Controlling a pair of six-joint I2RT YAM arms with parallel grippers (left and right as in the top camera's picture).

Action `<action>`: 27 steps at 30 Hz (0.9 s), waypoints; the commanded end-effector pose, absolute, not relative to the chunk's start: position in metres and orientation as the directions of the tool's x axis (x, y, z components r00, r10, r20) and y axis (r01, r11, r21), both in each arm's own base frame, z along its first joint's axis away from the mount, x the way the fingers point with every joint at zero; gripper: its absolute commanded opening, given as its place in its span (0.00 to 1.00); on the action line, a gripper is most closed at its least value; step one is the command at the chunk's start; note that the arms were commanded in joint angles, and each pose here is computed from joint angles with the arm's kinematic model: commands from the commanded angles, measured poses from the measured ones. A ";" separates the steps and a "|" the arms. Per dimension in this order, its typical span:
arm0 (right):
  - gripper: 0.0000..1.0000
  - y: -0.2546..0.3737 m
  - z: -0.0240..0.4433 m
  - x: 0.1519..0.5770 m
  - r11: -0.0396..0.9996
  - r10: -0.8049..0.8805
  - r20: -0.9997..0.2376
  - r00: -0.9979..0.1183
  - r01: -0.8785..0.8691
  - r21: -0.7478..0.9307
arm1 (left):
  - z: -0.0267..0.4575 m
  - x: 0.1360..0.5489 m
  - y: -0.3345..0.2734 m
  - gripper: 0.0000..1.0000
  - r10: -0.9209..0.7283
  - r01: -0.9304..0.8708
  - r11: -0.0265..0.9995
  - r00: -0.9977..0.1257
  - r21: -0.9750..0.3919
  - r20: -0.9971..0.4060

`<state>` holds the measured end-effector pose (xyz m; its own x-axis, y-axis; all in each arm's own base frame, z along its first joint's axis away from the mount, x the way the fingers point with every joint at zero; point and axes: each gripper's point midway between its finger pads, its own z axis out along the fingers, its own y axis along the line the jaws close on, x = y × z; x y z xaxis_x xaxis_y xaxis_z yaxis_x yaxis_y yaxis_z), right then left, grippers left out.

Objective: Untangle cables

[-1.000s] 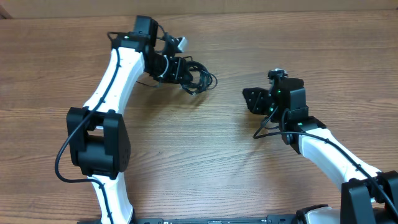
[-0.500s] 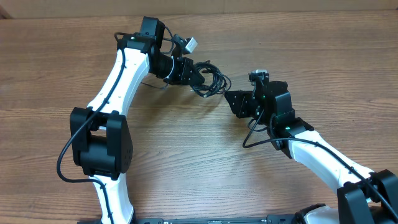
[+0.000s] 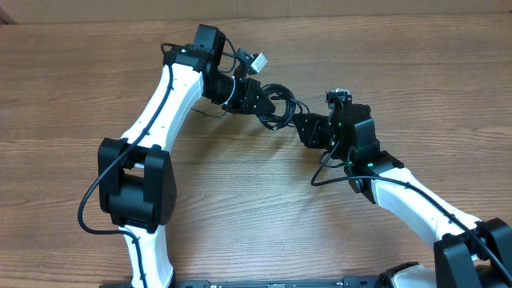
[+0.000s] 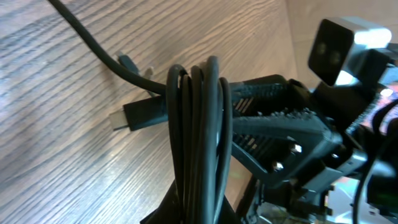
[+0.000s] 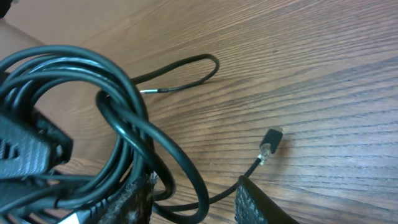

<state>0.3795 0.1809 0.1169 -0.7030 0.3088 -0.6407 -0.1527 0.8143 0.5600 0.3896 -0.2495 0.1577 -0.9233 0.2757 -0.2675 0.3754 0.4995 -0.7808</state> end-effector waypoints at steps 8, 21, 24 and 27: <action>0.45 0.173 0.124 0.390 0.814 0.384 -0.652 -0.654 -0.094 0.573 | 0.200 0.365 -0.272 0.04 0.322 0.442 0.263 -0.878 -0.858 -0.354; 0.41 0.067 0.093 0.401 0.774 0.629 -0.577 -0.521 0.349 0.529 | 0.202 0.324 -0.281 0.04 0.441 0.523 0.160 -0.797 -0.837 -0.413; 0.39 0.036 0.080 0.394 0.750 0.660 -0.539 -0.522 0.431 0.501 | 0.202 0.334 -0.271 0.04 0.414 0.527 0.173 -0.805 -0.832 -0.424; 0.39 0.021 0.072 0.387 0.734 0.679 -0.509 -0.529 0.472 0.488 | 0.203 0.348 -0.261 0.04 0.381 0.554 0.181 -0.801 -0.813 -0.461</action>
